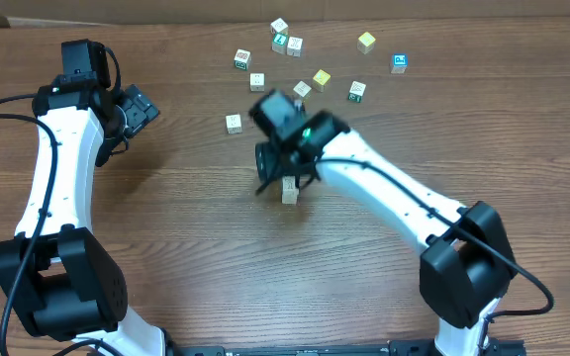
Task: Form a tower
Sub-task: 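Lift the right gripper and move it back toward the block cluster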
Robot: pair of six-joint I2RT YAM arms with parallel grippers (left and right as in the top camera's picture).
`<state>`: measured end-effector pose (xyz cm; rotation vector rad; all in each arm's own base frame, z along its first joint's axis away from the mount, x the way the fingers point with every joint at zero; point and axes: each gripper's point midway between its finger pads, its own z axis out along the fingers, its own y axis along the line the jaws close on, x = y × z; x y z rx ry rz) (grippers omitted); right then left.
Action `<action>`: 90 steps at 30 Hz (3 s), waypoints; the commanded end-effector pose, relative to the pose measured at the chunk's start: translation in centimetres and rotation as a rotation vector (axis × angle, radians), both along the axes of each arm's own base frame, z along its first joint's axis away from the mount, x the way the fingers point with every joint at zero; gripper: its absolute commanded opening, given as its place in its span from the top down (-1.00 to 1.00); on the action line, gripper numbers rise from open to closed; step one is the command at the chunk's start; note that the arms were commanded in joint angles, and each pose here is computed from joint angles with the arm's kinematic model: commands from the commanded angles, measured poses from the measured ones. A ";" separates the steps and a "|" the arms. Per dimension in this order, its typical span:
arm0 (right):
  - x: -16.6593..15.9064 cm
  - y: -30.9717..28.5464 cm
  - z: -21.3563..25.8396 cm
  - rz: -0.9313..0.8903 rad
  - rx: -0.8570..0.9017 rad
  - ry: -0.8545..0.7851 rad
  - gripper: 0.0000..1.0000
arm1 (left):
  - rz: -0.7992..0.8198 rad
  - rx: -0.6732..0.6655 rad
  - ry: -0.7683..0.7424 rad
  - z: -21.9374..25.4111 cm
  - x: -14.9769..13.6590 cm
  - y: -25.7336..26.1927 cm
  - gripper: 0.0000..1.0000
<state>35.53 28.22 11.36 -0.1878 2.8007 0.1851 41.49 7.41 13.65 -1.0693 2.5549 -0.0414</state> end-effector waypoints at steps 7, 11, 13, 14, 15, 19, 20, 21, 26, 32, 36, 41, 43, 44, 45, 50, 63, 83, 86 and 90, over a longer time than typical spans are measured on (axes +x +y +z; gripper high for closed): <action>11.1 -2.7 19.7 -0.004 0.179 -0.494 0.59 | -0.004 0.002 -0.015 0.4 0.6 0.0 -0.99; 14.0 -4.0 21.0 -0.037 0.204 -0.591 0.93 | -0.004 0.002 -0.015 0.4 0.6 0.0 -0.99; 15.1 -4.5 20.3 -0.053 0.200 -0.595 0.93 | -0.004 0.002 -0.015 0.4 0.6 0.0 -0.99; 15.7 -4.9 19.3 -0.063 0.190 -0.582 0.93 | -0.004 0.002 -0.015 0.4 0.6 0.0 -0.99; 16.2 -5.1 18.1 -0.069 0.178 -0.562 0.93 | -0.004 0.002 -0.015 0.4 0.5 0.0 -0.99; 16.7 -4.3 11.9 -0.039 0.158 -0.422 0.93 | -0.004 0.002 -0.015 0.4 0.6 0.0 -0.99; 16.6 -4.0 10.2 -0.027 0.159 -0.382 0.93 | -0.004 0.002 -0.015 0.4 0.6 0.0 -0.99; 16.5 -3.7 8.6 -0.017 0.157 -0.344 0.93 | -0.004 0.002 -0.015 0.4 0.6 0.0 -0.99; 14.6 -3.0 -0.2 0.018 0.123 -0.107 0.93 | -0.004 0.002 -0.015 0.4 0.6 0.0 -0.99; 11.8 -1.4 -5.0 0.108 0.174 0.079 0.93 | -0.004 0.002 -0.015 0.4 0.6 0.0 -0.99; 11.7 -1.1 -5.0 0.118 0.187 0.085 0.93 | -0.004 0.002 -0.015 0.4 0.6 0.0 -1.00; 11.2 -0.8 -5.0 0.127 0.202 0.104 0.93 | -0.004 0.002 -0.015 0.4 0.6 0.0 -0.99; 10.9 -0.7 -5.0 0.131 0.213 0.118 0.93 | -0.004 0.002 -0.015 0.4 0.6 0.0 -0.99; 10.7 -0.6 -5.0 0.134 0.220 0.125 0.93 | -0.004 0.002 -0.015 0.4 0.6 0.0 -0.99; 10.6 -0.4 -5.0 0.137 0.228 0.131 0.93 | -0.004 0.002 -0.015 0.4 0.6 0.0 -0.99; 10.4 0.5 -5.3 0.157 0.268 0.144 0.93 | -0.004 0.002 -0.015 0.4 0.6 0.0 -0.99; 10.2 3.2 -5.2 0.213 0.322 0.121 0.93 | -0.004 0.002 -0.015 0.4 0.6 0.0 -0.99; 10.7 4.8 -5.2 0.233 0.260 0.035 0.93 | -0.004 0.002 -0.015 0.4 0.6 0.0 -0.99; 10.7 4.8 -5.3 0.233 0.260 0.037 0.93 | -0.004 0.002 -0.015 0.4 0.6 0.0 -0.99; 10.6 4.7 -6.4 0.231 0.252 0.053 0.93 | -0.004 0.002 -0.015 0.4 0.6 0.0 -0.99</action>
